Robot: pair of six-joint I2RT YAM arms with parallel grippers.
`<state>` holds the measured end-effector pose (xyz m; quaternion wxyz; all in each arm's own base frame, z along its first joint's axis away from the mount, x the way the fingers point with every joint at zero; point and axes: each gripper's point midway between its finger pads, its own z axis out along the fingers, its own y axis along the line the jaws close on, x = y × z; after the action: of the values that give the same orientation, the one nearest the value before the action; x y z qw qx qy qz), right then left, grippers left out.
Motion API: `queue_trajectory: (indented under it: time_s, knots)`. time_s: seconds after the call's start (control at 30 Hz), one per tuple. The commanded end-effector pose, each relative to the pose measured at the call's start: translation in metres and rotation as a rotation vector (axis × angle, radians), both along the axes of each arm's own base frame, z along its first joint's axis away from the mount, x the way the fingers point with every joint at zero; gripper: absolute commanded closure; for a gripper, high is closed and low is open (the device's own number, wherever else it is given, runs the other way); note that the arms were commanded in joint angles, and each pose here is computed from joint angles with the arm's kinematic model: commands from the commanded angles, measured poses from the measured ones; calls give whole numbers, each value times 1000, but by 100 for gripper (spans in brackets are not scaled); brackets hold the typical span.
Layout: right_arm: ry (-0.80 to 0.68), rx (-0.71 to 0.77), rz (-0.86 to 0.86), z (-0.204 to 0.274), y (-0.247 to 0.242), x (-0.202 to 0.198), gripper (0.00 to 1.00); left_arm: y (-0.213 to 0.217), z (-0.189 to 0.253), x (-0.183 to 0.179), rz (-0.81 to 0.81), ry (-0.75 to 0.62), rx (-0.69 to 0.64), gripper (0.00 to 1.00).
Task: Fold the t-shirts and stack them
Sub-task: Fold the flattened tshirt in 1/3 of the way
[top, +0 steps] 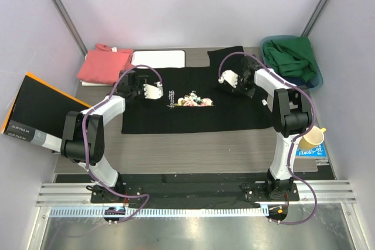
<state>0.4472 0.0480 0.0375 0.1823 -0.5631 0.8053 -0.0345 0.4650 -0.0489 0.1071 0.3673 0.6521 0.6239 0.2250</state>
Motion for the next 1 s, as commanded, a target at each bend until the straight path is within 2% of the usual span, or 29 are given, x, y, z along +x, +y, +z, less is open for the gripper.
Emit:
queue_trajectory:
  time_s: [0.0,0.07,0.13,0.17,0.3,0.37,0.5,0.53,0.57,0.6,0.63,0.67,0.73,0.77,0.97]
  knots:
    - [-82,-5,20,27,4,23,98,-10,17,13,-24,-50,-18,35]
    - [-79,-6,23,28,4,23,95,-9,16,13,-23,-49,-16,35]
    - [-75,-10,26,28,4,24,88,-9,17,13,-21,-50,-16,35]
    - [-72,-9,25,27,4,23,88,-9,17,13,-23,-50,-17,35]
    - [-64,0,23,26,6,23,99,-9,17,12,-18,-48,-16,35]
    - [-67,12,13,28,8,24,90,-9,18,12,-20,-52,-16,35]
    - [-66,23,11,29,10,24,89,-9,18,13,-19,-52,-15,35]
    - [-66,28,9,30,11,24,85,-9,18,13,-20,-51,-18,35]
    - [-67,31,7,30,12,25,73,-9,18,13,-20,-52,-16,35]
    - [-67,29,4,30,11,25,71,-10,18,13,-22,-51,-18,35]
    - [-66,26,6,30,11,24,72,-9,18,13,-20,-51,-18,35]
    - [-65,25,6,30,10,24,82,-10,18,13,-21,-51,-17,35]
    - [-59,30,5,30,12,24,89,-10,18,13,-22,-53,-16,35]
    - [-59,31,6,29,12,25,99,-10,18,13,-22,-51,-18,35]
    - [-54,43,9,28,14,25,99,-10,18,12,-20,-50,-20,35]
